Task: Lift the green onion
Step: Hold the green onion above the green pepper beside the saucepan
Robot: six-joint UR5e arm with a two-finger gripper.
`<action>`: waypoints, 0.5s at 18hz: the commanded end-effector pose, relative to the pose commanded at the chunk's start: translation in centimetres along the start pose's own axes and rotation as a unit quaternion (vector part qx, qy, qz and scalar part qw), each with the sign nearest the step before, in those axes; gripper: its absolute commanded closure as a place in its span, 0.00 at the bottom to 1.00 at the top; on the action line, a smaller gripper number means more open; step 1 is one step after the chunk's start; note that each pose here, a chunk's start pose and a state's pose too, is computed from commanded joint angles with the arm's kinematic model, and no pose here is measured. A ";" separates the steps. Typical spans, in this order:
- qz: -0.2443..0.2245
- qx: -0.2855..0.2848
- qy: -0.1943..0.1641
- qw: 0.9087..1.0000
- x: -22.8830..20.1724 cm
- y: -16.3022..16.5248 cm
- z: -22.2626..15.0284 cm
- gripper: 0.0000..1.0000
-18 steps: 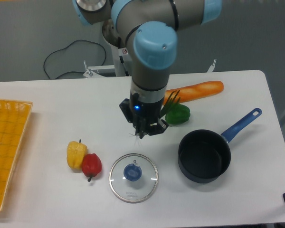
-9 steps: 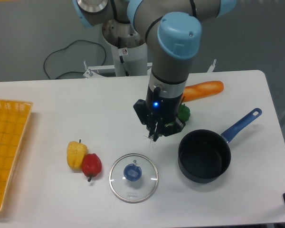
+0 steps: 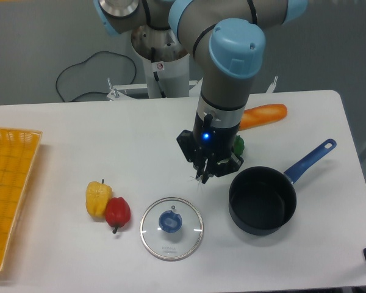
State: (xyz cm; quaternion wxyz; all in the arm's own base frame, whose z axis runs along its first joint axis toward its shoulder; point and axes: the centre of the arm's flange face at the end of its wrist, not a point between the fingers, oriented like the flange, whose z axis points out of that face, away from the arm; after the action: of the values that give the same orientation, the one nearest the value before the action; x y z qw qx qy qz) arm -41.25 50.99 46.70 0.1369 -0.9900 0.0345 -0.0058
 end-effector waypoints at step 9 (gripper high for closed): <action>0.016 -0.013 0.019 1.000 2.4 -1.1 2.1 0.88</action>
State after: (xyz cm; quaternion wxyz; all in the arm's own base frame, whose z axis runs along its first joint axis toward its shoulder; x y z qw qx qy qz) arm -38.75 52.41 44.94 0.1230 -0.9908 0.0527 -0.0222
